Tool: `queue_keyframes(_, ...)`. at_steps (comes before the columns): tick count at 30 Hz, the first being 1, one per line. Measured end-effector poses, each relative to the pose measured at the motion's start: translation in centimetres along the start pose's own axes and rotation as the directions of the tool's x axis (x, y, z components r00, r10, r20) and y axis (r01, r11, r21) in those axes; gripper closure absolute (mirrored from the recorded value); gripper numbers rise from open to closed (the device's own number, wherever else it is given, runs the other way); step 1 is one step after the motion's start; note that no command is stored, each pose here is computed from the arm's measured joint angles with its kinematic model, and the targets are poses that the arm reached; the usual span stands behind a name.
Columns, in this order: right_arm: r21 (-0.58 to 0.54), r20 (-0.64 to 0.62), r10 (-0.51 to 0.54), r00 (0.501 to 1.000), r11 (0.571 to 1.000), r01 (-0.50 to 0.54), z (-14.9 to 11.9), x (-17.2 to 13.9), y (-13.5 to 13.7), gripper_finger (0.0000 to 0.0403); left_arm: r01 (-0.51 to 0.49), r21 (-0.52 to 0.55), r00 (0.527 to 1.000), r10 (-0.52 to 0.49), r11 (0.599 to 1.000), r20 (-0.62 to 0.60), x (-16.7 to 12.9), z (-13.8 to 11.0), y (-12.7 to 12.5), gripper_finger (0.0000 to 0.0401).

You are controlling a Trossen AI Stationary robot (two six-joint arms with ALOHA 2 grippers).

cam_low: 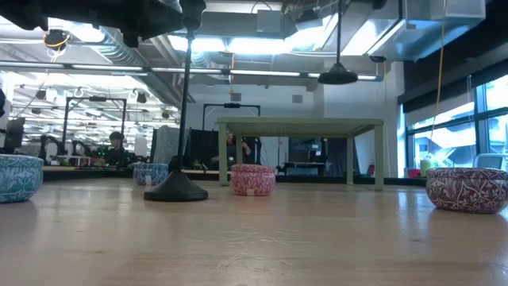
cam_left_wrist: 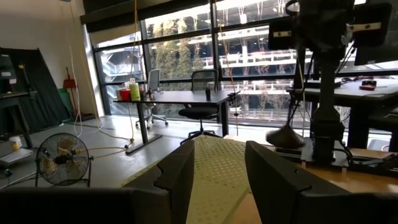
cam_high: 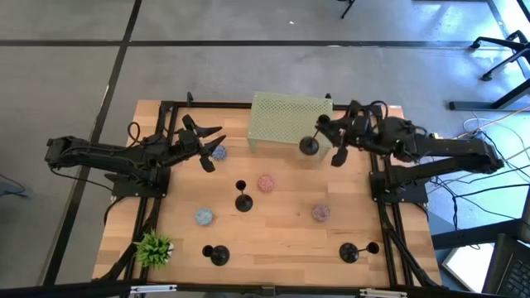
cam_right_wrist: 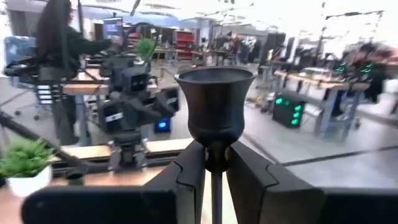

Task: Pick & Place candle stick holders
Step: Put the top black candle holder on the shelf

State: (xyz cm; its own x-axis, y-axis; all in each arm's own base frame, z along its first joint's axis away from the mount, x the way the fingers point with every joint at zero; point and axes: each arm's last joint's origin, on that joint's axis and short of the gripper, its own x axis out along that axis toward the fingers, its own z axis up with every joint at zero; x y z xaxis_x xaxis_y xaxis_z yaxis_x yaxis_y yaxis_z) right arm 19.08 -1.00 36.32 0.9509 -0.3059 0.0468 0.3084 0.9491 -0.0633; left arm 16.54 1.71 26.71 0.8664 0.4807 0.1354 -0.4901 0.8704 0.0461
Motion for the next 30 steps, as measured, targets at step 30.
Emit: queue_keyframes(30, -0.1, -0.163, -0.426, 0.89, 0.905, 0.414, -3.7, 4.7, -12.0, 0.0342, -0.001, -0.008, 1.0, 0.001, 1.0, 0.015, 0.0, 0.2, 0.0, 0.0262)
